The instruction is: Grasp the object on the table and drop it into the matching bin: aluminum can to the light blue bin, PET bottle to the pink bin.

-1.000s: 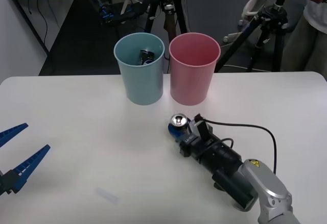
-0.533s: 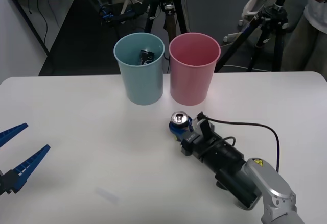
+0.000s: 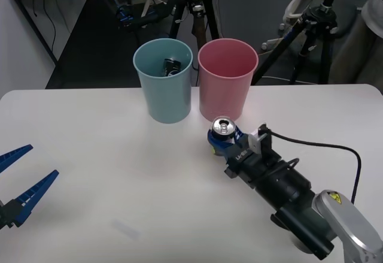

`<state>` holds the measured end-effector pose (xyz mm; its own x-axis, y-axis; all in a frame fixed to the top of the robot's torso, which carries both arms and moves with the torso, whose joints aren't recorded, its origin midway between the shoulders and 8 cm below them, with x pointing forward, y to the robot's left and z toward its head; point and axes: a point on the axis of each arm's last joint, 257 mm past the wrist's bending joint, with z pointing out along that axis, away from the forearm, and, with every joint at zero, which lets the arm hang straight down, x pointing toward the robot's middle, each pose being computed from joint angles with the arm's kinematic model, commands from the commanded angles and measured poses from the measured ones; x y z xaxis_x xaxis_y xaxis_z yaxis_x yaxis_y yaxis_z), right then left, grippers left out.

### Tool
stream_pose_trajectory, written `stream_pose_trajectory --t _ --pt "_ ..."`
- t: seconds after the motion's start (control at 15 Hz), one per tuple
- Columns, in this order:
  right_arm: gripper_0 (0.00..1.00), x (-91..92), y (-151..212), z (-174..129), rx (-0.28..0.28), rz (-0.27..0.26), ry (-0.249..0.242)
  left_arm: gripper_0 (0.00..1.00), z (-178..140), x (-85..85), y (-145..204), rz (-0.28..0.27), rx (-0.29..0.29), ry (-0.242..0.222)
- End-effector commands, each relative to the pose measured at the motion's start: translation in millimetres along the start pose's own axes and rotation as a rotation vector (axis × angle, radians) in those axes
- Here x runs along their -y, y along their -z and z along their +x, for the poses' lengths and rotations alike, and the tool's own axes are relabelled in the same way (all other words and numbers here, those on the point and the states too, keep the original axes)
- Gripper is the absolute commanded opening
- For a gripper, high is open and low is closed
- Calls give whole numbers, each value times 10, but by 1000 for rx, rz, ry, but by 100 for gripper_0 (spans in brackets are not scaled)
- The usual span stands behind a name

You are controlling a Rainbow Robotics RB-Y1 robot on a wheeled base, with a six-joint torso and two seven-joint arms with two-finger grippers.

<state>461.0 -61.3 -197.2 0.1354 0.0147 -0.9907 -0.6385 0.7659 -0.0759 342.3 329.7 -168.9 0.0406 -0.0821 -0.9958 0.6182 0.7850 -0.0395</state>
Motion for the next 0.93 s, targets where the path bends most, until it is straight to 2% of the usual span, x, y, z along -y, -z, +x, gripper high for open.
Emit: stream_pose_trajectory --t 0.07,0.27,0.53,0.8,0.93 --pt "0 54 210 -313 44 12 -19 100 0 0 0 0 0 0" --pt "0 127 328 -693 102 21 -24 100 0 0 0 0 0 0" --pt "0 261 330 -1206 191 40 12 100 0 0 0 0 0 0" --pt "0 223 70 -1547 248 38 10 100 0 0 0 0 0 0" --pt "0 158 -122 -1640 254 43 3 100 0 0 0 0 0 0"
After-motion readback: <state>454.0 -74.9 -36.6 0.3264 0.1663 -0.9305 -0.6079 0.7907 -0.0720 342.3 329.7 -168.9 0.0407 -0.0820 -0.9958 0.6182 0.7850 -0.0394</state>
